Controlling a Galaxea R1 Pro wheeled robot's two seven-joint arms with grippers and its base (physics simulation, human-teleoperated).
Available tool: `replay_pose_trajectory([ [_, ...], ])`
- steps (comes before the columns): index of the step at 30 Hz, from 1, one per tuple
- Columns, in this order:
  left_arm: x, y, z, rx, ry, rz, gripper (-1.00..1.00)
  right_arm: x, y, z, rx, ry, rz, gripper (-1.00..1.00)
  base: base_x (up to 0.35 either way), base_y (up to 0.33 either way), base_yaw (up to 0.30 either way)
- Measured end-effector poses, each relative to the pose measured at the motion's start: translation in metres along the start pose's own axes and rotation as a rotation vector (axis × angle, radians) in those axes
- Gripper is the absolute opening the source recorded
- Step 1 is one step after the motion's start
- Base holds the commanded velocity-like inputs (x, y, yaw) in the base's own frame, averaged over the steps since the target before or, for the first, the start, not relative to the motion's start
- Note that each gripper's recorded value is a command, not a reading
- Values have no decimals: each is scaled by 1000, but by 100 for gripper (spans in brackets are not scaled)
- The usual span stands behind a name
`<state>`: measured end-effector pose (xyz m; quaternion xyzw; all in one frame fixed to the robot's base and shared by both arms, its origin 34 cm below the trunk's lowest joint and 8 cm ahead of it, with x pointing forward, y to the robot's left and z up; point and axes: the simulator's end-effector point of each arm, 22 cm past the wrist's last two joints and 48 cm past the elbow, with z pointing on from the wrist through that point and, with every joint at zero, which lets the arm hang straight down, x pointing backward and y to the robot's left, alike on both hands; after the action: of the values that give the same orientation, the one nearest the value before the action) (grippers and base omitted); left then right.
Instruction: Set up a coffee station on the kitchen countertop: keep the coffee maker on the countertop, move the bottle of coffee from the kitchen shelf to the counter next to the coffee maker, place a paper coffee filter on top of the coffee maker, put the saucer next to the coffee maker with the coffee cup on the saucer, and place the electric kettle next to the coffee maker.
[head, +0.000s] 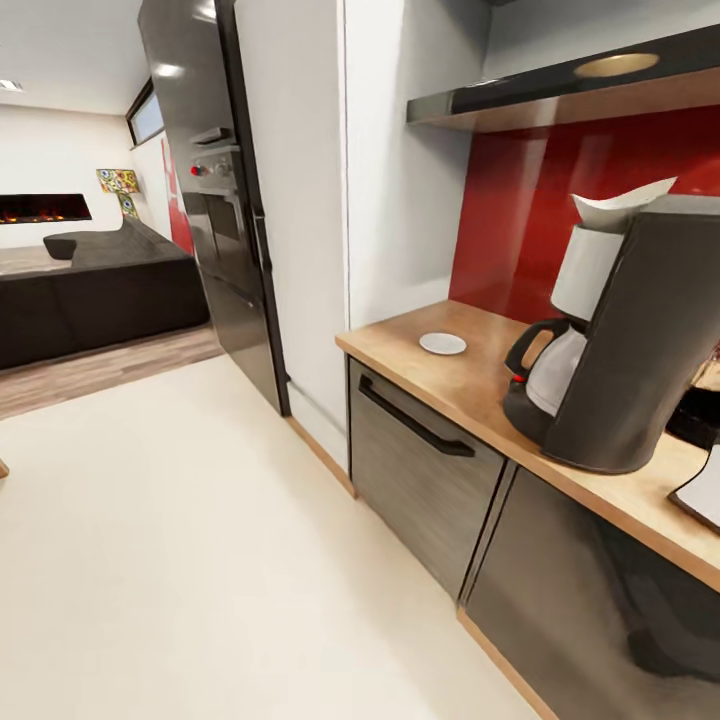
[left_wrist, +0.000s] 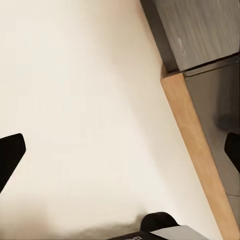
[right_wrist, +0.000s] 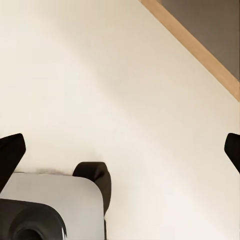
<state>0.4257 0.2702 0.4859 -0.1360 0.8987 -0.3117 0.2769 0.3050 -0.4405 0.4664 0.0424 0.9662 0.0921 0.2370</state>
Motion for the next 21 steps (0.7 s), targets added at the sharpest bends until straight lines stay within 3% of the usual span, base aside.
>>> replay_pose_trajectory([
  [11, 0, 0, 0, 0, 0, 0, 100, 1, 0, 0, -1, 1, 0, 100, 303, 211, -8],
  [21, 0, 0, 0, 0, 1, 0, 100, 2, 4, 1, -9, 7, -5, 100, 55, 45, -241],
])
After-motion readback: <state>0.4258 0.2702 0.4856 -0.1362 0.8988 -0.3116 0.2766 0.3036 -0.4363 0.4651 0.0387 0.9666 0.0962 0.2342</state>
